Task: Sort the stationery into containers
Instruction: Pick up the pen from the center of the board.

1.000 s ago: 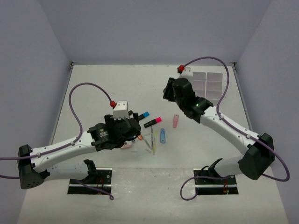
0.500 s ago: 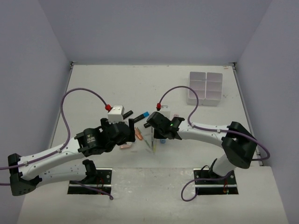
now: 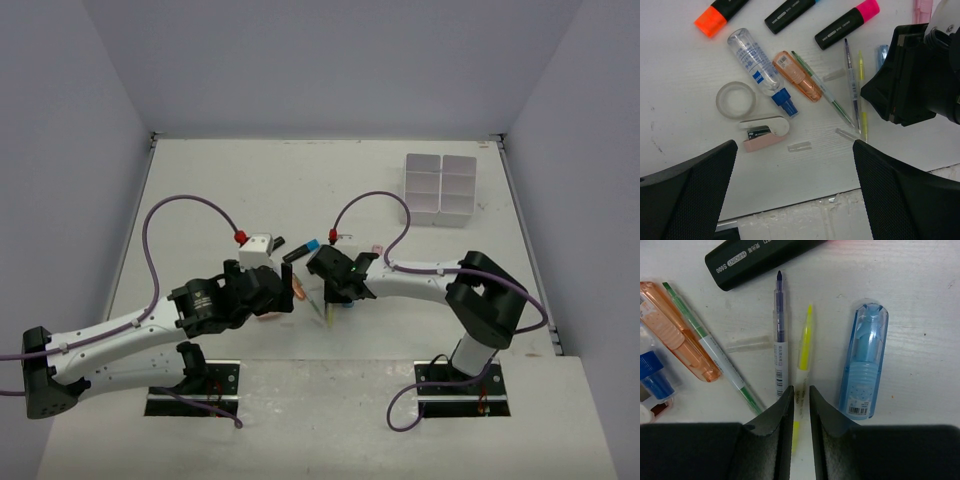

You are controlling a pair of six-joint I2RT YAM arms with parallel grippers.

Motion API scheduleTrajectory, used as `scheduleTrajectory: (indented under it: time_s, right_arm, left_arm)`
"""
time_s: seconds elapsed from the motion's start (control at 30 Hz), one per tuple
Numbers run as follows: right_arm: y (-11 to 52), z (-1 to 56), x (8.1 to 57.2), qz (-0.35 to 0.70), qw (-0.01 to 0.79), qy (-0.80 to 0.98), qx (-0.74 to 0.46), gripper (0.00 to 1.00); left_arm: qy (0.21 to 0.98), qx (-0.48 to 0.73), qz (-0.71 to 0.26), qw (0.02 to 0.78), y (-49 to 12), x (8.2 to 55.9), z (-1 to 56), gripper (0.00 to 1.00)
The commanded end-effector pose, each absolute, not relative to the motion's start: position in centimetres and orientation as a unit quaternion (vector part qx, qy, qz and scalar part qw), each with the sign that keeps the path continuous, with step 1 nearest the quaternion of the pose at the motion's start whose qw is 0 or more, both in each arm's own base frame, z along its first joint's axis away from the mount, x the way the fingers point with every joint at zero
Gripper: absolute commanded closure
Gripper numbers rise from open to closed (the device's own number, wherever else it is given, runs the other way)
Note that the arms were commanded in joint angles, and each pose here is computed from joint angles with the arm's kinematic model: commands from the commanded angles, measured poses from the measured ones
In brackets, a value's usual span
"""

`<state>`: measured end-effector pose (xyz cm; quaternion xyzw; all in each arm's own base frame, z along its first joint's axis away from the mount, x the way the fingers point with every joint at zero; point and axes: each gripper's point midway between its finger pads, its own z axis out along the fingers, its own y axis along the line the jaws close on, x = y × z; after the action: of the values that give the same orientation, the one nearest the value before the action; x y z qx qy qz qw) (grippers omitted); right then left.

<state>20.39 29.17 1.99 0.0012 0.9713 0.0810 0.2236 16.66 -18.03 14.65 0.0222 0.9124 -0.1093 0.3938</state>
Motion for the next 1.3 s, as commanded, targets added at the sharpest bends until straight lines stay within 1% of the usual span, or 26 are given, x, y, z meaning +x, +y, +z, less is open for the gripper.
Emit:
scheduleTrajectory:
  time_s: [0.0, 0.3, 0.57, 0.63, 0.7, 0.77, 0.83, 1.0, 1.07, 1.17, 1.2, 1.27]
  right_arm:
    - [30.6, 2.7, 20.8, 0.099, 0.232, 0.968, 0.013, 0.8]
    - [30.2, 2.1, 20.6, 0.084, 0.228, 0.97, 0.015, 0.81]
    - [29.1, 0.7, 20.1, 0.065, 0.217, 0.974, 0.023, 0.82]
    - [29.1, 0.5, 20.0, 0.063, 0.216, 0.974, 0.024, 0.85]
    - [28.9, 0.8, 20.1, 0.06, 0.22, 0.973, 0.027, 0.98]
    - [28.6, 1.5, 20.3, 0.055, 0.227, 0.972, 0.03, 1.0]
    - [27.8, 3.0, 20.8, 0.042, 0.244, 0.968, 0.035, 1.0]
    - [25.1, 10.3, 21.6, 0.05, 0.315, 0.946, 0.057, 1.0]
    - [24.2, 13.1, 21.4, 0.079, 0.34, 0.935, 0.064, 1.0]
    - [23.5, 15.3, 20.8, 0.118, 0.359, 0.924, 0.056, 1.0]
    - [23.2, 15.9, 20.6, 0.133, 0.368, 0.919, 0.053, 1.0]
    - [23.0, 16.5, 20.4, 0.15, 0.378, 0.912, 0.048, 1.0]
  left_arm:
    - [0.909, 0.027, -0.12, 0.398, -18.7, 16.9, 14.7, 0.0]
    - [0.91, 0.027, -0.121, 0.395, -18.7, 16.8, 14.5, 0.0]
    - [0.907, -0.018, -0.105, 0.407, -17.2, 17.1, 15.5, 0.0]
    - [0.907, -0.028, -0.104, 0.408, -17.0, 17.1, 15.6, 0.0]
    - [0.908, -0.041, -0.105, 0.404, -17.1, 17.1, 15.4, 0.0]
    - [0.911, -0.053, -0.107, 0.394, -17.3, 16.9, 15.1, 0.0]
    - [0.915, -0.059, -0.112, 0.383, -17.7, 16.7, 14.5, 0.0]
    - [0.929, -0.106, -0.14, 0.327, -19.4, 15.5, 12.1, 0.0]
    - [0.934, -0.099, -0.144, 0.313, -20.5, 15.4, 11.1, 0.0]
    - [0.942, -0.097, -0.126, 0.295, -21.0, 15.2, 10.1, 0.0]
    - [0.946, -0.116, -0.103, 0.283, -20.7, 15.1, 9.6, 0.0]
    - [0.942, -0.187, -0.088, 0.265, -20.9, 15.0, 9.4, 0.03]
